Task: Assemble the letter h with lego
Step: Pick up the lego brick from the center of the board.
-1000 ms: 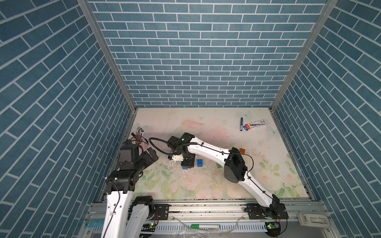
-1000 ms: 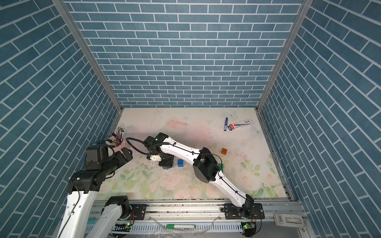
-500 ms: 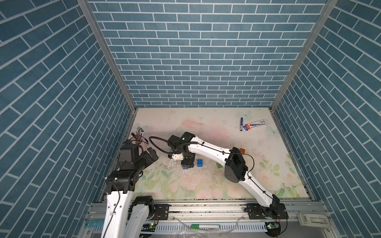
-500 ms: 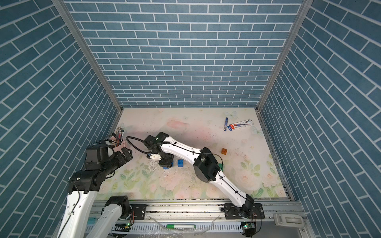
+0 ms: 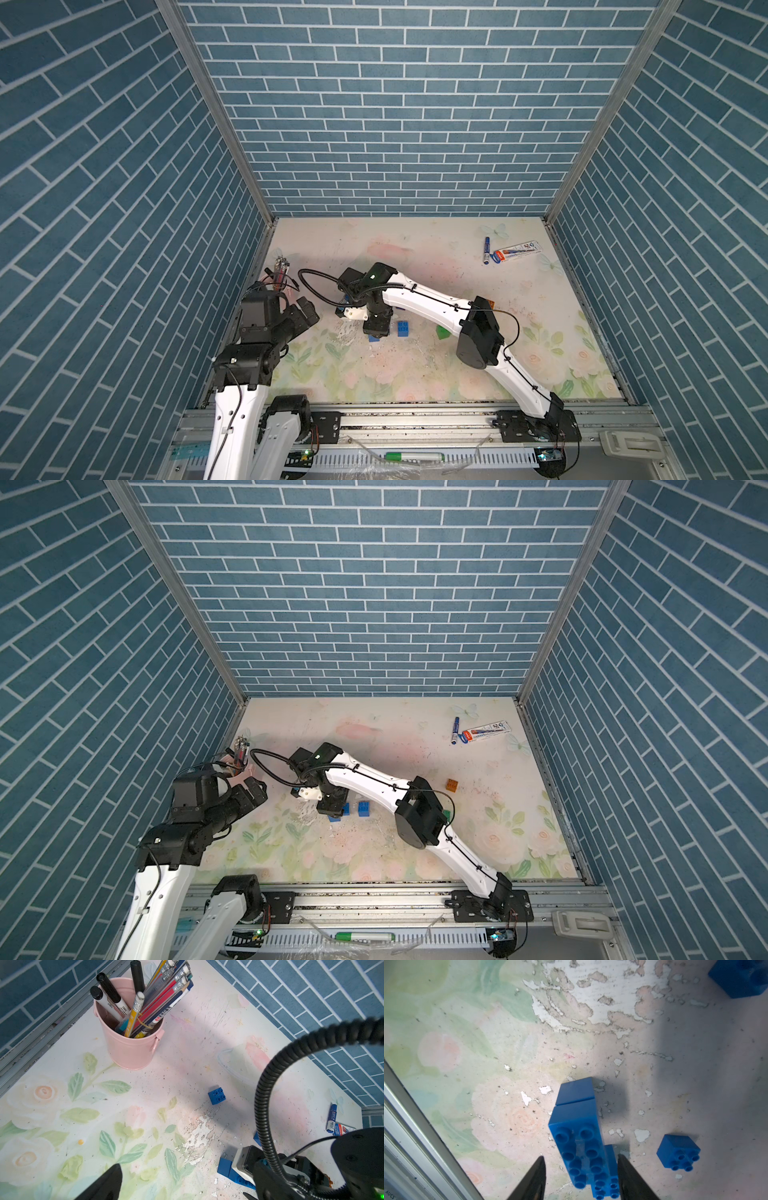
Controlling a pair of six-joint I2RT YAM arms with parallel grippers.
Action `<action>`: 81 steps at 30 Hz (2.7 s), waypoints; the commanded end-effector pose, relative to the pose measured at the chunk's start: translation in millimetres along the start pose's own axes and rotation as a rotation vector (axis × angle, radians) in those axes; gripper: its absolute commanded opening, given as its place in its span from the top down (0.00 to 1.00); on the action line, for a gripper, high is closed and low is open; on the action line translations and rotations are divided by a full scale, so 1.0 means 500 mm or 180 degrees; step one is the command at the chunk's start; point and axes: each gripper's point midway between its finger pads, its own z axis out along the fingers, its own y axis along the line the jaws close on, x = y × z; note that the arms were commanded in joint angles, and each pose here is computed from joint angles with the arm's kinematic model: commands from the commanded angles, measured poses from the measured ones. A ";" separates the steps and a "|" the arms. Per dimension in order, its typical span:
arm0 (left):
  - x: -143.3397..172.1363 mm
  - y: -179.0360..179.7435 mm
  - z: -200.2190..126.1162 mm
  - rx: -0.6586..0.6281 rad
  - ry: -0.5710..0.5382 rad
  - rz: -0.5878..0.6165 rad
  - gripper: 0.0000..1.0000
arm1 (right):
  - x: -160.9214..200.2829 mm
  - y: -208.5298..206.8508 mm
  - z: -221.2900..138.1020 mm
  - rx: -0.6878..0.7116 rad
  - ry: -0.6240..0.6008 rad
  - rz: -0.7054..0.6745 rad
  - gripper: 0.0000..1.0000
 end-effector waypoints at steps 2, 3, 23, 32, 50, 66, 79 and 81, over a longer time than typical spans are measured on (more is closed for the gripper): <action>0.002 0.002 0.005 0.0003 -0.0005 -0.0020 0.01 | -0.005 0.005 -0.014 -0.0028 -0.0059 -0.0148 0.44; 0.002 0.003 0.005 0.0003 -0.0004 -0.0018 0.01 | -0.006 0.005 -0.013 -0.0026 -0.0063 -0.0150 0.44; 0.000 0.003 0.001 0.0012 -0.0038 -0.0019 0.01 | -0.023 0.014 0.016 -0.0063 -0.0047 -0.0239 0.53; 0.000 0.002 0.000 0.0016 -0.0043 -0.0019 0.01 | -0.026 0.016 0.029 -0.0075 -0.0031 -0.0250 0.58; 0.002 0.001 0.002 0.0026 -0.0025 -0.0019 0.01 | -0.010 0.026 0.058 -0.0180 0.0146 -0.0249 1.00; 0.005 -0.002 0.008 0.0047 0.0025 -0.0020 0.01 | 0.039 0.081 0.131 -0.0730 0.0566 -0.0176 1.00; 0.006 -0.005 0.008 0.0073 0.0024 -0.0020 0.01 | 0.084 0.090 0.187 -0.0864 0.0929 -0.0069 1.00; 0.005 -0.005 0.006 0.0076 0.0011 -0.0019 0.01 | 0.075 0.085 0.173 -0.0812 0.0856 -0.0079 1.00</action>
